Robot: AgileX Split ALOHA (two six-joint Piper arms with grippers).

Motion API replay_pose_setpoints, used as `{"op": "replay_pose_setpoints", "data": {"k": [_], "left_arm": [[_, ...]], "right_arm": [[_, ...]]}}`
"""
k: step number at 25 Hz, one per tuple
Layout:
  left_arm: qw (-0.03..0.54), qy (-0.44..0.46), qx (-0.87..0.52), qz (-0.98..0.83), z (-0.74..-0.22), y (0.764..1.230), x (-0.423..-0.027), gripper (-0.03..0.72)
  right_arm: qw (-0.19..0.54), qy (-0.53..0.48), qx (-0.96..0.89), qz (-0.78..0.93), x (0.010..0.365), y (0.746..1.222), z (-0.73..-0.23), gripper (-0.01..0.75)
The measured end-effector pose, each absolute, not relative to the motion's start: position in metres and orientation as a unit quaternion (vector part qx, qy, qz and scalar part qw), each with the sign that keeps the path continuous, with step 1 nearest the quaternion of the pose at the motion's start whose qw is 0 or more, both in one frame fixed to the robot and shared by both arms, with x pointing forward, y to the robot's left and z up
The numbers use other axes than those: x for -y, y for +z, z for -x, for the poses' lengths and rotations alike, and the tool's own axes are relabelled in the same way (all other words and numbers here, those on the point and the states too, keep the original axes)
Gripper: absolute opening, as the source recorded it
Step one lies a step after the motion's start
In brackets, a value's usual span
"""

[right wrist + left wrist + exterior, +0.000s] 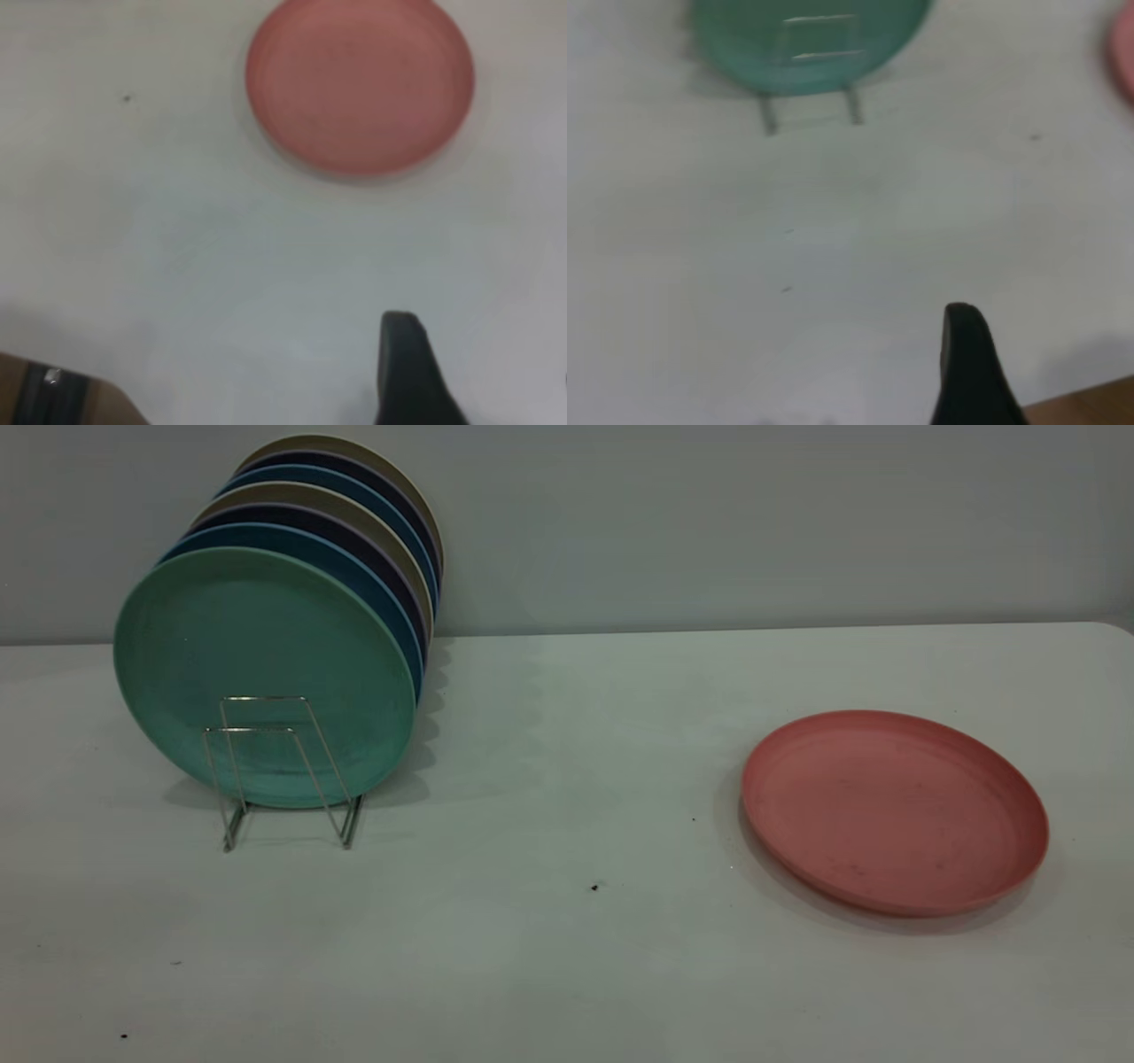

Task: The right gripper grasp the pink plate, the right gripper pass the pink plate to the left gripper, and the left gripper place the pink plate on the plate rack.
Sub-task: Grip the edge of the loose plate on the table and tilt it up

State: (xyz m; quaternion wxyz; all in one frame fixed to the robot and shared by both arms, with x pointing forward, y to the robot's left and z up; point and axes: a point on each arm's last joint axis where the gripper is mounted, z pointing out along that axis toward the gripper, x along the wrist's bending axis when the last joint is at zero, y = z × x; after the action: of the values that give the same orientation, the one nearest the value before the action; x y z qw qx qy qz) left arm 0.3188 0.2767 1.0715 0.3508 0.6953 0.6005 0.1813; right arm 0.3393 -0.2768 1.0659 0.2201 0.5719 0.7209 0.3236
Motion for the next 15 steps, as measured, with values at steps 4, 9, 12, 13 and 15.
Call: {"op": "replay_pose_setpoints", "data": {"k": [4, 9, 12, 13, 15], "left_arm": [[0.359, 0.143, -0.588, -0.71, -0.354, 1.064, -0.27, 0.468], [0.354, 0.109, -0.594, -0.714, -0.383, 1.05, -0.267, 0.468], [0.352, 0.093, -0.59, -0.72, -0.394, 1.043, -0.265, 0.468], [0.352, 0.087, -0.59, -0.722, -0.397, 1.041, -0.264, 0.468], [0.351, 0.08, -0.591, -0.722, -0.401, 1.038, -0.264, 0.468]], "right_arm": [[0.193, 0.33, -0.719, -0.58, 0.271, 1.058, -0.376, 0.439], [0.151, 0.323, -0.714, -0.602, 0.266, 1.031, -0.422, 0.439], [0.141, 0.307, -0.713, -0.615, 0.266, 1.009, -0.446, 0.439], [0.142, 0.303, -0.71, -0.62, 0.266, 1.002, -0.453, 0.439], [0.136, 0.287, -0.709, -0.63, 0.267, 0.986, -0.466, 0.439]]}}
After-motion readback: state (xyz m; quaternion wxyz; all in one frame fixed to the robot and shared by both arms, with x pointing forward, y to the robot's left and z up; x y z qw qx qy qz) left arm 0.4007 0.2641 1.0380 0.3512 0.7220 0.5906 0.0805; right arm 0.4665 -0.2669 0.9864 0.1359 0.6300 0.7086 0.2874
